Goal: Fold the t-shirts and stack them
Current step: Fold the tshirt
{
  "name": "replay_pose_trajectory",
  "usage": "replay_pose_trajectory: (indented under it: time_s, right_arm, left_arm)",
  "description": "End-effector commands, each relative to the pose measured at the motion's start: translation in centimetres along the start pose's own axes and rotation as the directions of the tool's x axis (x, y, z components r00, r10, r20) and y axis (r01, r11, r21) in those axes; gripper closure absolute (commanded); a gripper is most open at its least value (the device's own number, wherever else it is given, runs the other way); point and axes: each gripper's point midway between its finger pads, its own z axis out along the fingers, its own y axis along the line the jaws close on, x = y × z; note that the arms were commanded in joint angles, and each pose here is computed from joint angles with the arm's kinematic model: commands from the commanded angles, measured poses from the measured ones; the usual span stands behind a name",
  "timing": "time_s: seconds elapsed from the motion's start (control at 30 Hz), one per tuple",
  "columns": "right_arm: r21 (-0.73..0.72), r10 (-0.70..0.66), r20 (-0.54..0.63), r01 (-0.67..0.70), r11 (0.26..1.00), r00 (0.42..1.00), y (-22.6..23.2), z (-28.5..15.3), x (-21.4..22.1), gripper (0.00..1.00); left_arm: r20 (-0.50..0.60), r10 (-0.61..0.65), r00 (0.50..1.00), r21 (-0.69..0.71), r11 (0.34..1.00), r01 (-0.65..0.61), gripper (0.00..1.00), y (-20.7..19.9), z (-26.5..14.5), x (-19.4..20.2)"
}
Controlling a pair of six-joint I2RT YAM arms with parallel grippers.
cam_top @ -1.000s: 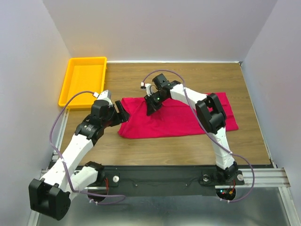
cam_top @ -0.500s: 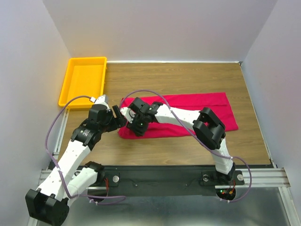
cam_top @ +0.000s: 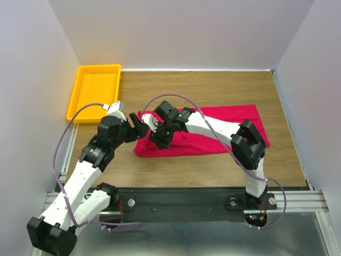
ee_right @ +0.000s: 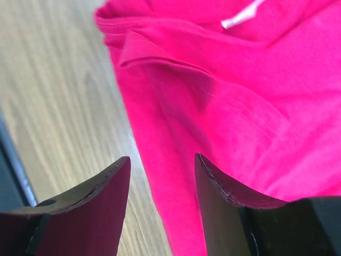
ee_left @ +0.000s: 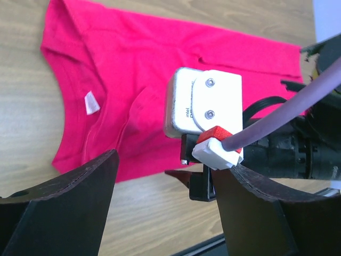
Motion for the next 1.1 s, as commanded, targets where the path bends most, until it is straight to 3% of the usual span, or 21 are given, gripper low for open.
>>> replay_pose_trajectory:
  time_s: [0.0, 0.23, 0.4, 0.47, 0.5, 0.6, 0.73, 0.9, 1.07]
  right_arm:
    - [-0.062, 0.058, 0.17, -0.047, 0.997, 0.984, -4.5, -4.0, -2.6, 0.42]
    - [-0.155, -0.04, 0.248, 0.08, 0.985, 0.968, -5.7, -3.3, -3.1, 0.4]
    - [-0.189, -0.091, 0.278, 0.148, 0.971, 0.956, -4.7, -4.1, -3.2, 0.34]
    - [-0.183, -0.07, 0.25, 0.119, 0.976, 0.966, -4.6, -3.8, -2.8, 0.34]
    - [-0.173, -0.058, 0.232, 0.1, 0.98, 0.971, -4.8, -3.4, -2.7, 0.33]
    - [-0.123, 0.036, 0.151, -0.017, 0.992, 0.988, -6.1, -1.7, -1.8, 0.34]
    - [-0.076, 0.039, 0.155, -0.027, 0.997, 0.987, -7.4, -2.1, -2.2, 0.34]
    - [-0.11, 0.012, 0.233, 0.014, 0.994, 0.972, -9.4, -3.1, -3.4, 0.33]
    - [-0.217, 0.091, 0.247, -0.037, 0.975, 0.965, -9.0, -1.2, -3.7, 0.34]
  left_arm:
    - [0.057, -0.035, 0.998, -0.134, 0.99, 0.042, 0.21, 2.7, -0.6, -0.9]
    - [0.175, -0.1, 0.98, -0.161, 0.979, 0.128, 0.2, 2.8, -2.5, -3.1]
    - [0.272, -0.21, 0.939, -0.074, 0.968, 0.238, 0.18, 1.2, -3.5, -5.3]
    - [0.275, -0.202, 0.94, 0.012, 0.978, 0.206, 0.18, -0.7, -3.1, -6.2]
    - [0.215, -0.157, 0.964, 0.076, 0.987, 0.144, 0.18, -2.1, -2.5, -5.5]
    - [0.175, -0.083, 0.981, 0.189, 0.981, 0.049, 0.19, -4.6, -2.0, -5.5]
    - [0.193, -0.024, 0.981, 0.157, 0.988, -0.007, 0.19, -4.5, -2.6, -6.3]
    - [0.234, -0.011, 0.972, 0.095, 0.995, -0.012, 0.17, -3.0, -4.1, -6.2]
    - [0.199, -0.043, 0.979, 0.088, 0.996, 0.026, 0.16, -1.9, -3.9, -4.2]
